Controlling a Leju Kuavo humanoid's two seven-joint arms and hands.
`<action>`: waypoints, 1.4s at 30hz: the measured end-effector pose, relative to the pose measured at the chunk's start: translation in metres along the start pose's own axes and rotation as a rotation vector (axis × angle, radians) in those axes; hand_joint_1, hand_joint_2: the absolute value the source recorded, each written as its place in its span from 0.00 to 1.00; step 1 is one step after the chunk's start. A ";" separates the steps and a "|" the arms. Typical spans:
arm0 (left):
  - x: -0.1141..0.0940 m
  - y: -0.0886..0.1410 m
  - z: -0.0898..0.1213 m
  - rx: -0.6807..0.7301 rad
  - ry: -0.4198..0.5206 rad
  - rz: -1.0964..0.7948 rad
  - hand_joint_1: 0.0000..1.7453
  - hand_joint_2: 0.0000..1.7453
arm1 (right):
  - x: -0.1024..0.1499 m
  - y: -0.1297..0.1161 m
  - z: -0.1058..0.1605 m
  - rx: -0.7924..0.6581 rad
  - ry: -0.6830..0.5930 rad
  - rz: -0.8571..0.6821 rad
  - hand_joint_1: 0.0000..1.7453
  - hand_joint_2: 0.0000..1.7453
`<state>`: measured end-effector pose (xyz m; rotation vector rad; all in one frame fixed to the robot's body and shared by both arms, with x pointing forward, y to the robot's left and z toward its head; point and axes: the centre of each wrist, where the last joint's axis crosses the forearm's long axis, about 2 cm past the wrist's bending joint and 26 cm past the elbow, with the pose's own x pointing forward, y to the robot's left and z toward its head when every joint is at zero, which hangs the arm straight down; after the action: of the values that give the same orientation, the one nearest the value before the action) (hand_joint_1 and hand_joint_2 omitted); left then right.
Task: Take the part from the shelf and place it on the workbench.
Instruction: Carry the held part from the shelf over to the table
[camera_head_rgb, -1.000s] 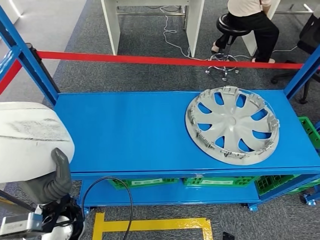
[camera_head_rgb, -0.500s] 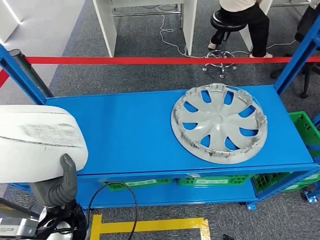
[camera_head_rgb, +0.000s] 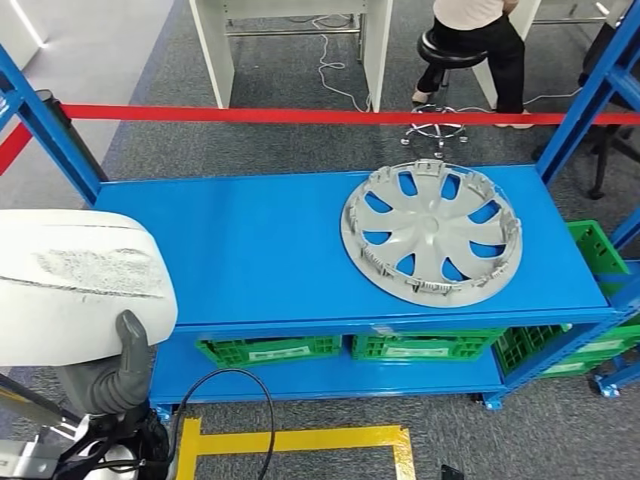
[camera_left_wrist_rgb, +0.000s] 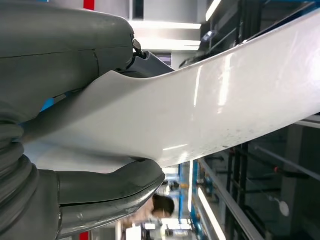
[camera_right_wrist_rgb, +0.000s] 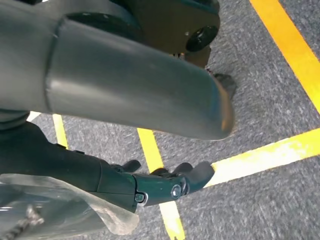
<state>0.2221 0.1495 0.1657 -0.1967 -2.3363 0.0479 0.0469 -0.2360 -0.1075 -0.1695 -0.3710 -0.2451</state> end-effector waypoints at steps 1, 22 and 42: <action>0.000 0.000 0.000 -0.004 0.003 0.012 1.00 1.00 | 0.000 0.000 0.000 0.000 -0.001 0.002 0.00 0.00; 0.000 0.006 0.015 -0.017 0.044 0.076 1.00 1.00 | 0.000 0.000 0.000 0.059 -0.019 0.022 0.00 0.00; 0.007 0.010 0.014 -0.023 0.013 0.082 1.00 1.00 | 0.003 0.000 -0.001 0.063 -0.017 0.049 0.00 0.00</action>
<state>0.2091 0.1608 0.1601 -0.3030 -2.3155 0.0602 0.0499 -0.2371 -0.1075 -0.1181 -0.3902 -0.1831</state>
